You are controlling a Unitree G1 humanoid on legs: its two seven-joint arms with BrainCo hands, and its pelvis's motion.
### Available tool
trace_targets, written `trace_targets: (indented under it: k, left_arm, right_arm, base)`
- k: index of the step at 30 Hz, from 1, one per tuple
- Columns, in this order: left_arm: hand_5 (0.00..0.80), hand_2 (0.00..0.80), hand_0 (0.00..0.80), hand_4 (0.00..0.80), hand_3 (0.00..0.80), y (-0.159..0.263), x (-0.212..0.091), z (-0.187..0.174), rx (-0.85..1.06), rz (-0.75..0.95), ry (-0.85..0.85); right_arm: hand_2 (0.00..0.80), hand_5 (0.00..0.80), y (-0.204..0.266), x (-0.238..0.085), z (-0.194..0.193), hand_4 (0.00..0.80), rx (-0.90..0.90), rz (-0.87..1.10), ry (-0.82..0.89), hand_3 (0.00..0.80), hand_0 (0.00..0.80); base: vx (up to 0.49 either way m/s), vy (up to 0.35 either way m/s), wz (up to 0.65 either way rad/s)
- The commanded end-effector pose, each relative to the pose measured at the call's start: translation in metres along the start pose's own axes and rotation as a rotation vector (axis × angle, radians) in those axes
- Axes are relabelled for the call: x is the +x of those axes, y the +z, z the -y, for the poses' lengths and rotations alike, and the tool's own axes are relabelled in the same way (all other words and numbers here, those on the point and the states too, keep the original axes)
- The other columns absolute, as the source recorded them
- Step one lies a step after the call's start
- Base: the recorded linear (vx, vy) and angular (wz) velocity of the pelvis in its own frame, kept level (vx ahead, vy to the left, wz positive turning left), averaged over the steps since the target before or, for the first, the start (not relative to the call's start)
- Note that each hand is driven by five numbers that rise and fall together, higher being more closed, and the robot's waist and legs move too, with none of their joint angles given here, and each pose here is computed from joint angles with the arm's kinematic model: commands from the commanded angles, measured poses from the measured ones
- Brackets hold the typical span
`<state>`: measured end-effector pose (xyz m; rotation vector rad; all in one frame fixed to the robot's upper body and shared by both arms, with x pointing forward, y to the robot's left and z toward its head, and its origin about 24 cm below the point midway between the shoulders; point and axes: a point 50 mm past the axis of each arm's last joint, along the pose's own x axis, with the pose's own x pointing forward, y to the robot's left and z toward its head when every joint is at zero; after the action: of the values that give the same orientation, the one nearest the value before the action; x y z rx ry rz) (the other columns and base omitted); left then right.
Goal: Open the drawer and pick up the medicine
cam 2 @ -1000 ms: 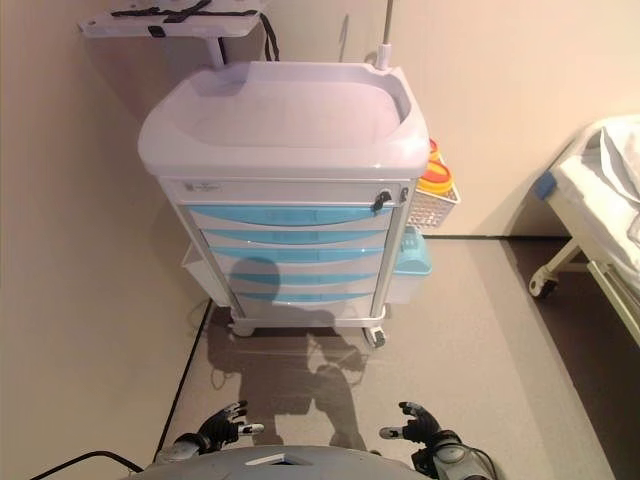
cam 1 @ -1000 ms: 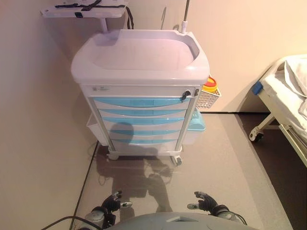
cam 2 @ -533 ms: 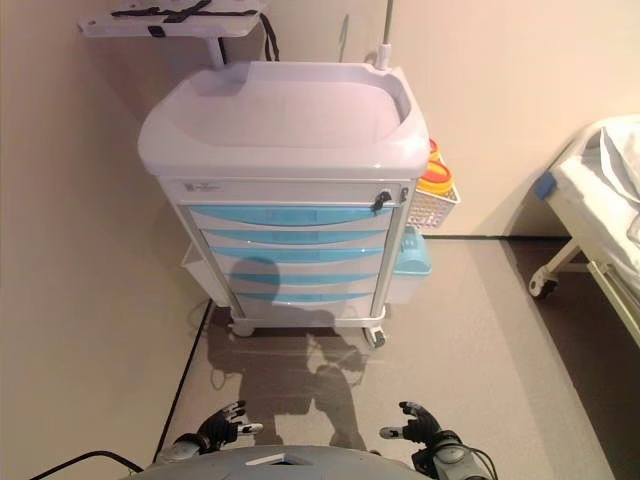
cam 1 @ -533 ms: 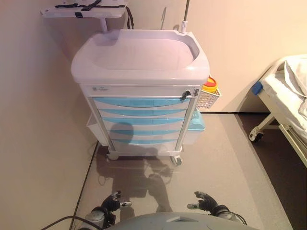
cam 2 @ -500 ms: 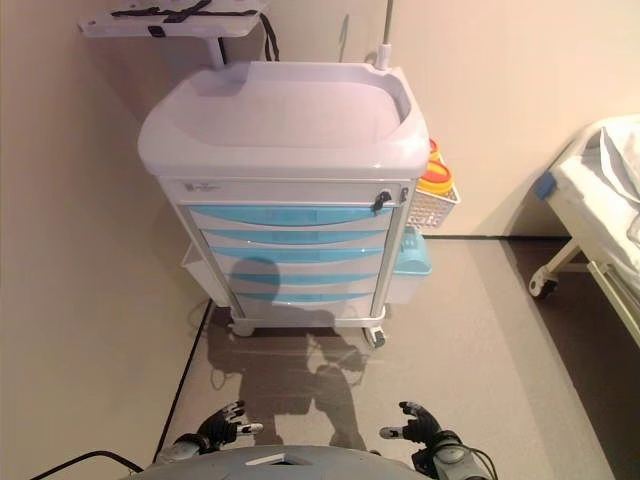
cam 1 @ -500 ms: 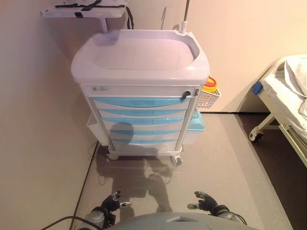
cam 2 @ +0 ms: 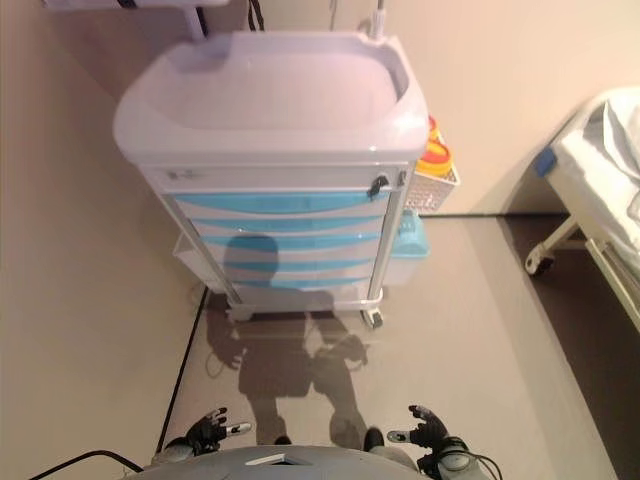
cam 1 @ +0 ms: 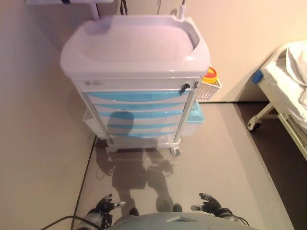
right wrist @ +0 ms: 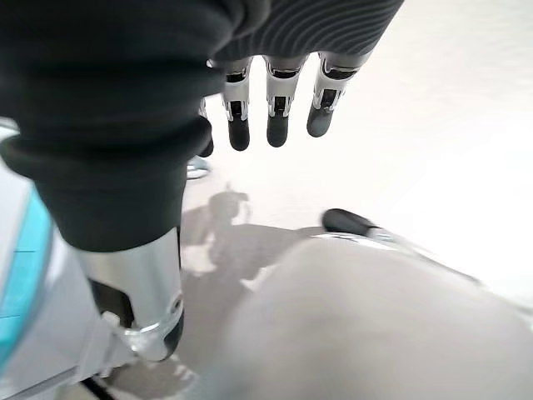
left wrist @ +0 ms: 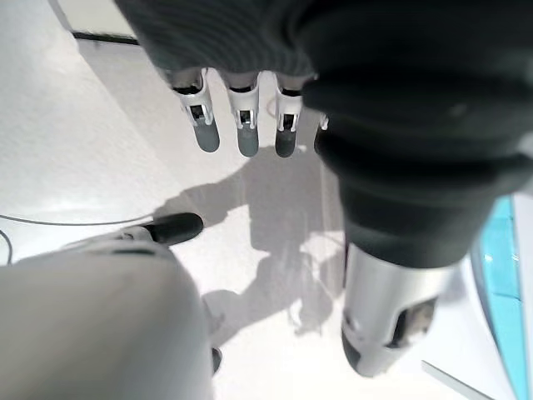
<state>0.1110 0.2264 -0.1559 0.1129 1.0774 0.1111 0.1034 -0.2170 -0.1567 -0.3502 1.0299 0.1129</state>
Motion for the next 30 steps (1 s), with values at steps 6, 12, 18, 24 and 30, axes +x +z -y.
trace_targets:
  k: [6, 12, 18, 24, 30]
  left_arm:
    - [0.0, 0.0, 0.0, 0.0, 0.0, 0.098, 0.008, -0.011, -0.203, 0.328, 0.065]
    - [0.0, 0.0, 0.0, 0.0, 0.0, 0.171, -0.004, -0.01, -0.307, 0.584, 0.043]
    - [0.0, 0.0, 0.0, 0.0, 0.0, 0.246, -0.032, -0.019, -0.499, 0.876, -0.104]
    - [0.0, 0.0, 0.0, 0.0, 0.0, 0.321, -0.083, -0.033, -0.73, 1.199, -0.366]
    - [0.0, 0.0, 0.0, 0.0, 0.0, 0.363, -0.126, -0.054, -0.823, 1.443, -0.54]
  right_arm:
    - [0.0, 0.0, 0.063, 0.01, 0.034, 0.0, 0.01, 0.219, -0.112, 0.0, 0.0]
    - [0.0, 0.0, 0.082, 0.011, 0.042, 0.0, 0.032, 0.278, -0.149, 0.0, 0.0]
    - [0.0, 0.0, 0.093, 0.01, 0.046, 0.0, 0.039, 0.312, -0.155, 0.0, 0.0]
    - [0.0, 0.0, 0.095, 0.009, 0.05, 0.0, 0.06, 0.33, -0.161, 0.0, 0.0]
    - [0.0, 0.0, 0.094, 0.008, 0.051, 0.0, 0.059, 0.333, -0.157, 0.0, 0.0]
  base:
    - [-0.141, 0.089, -0.35]
    - [-0.11, 0.063, -0.25]
    - [-0.06, 0.018, -0.22]
    - [0.011, 0.02, -0.16]
    - [-0.004, -0.002, -0.13]
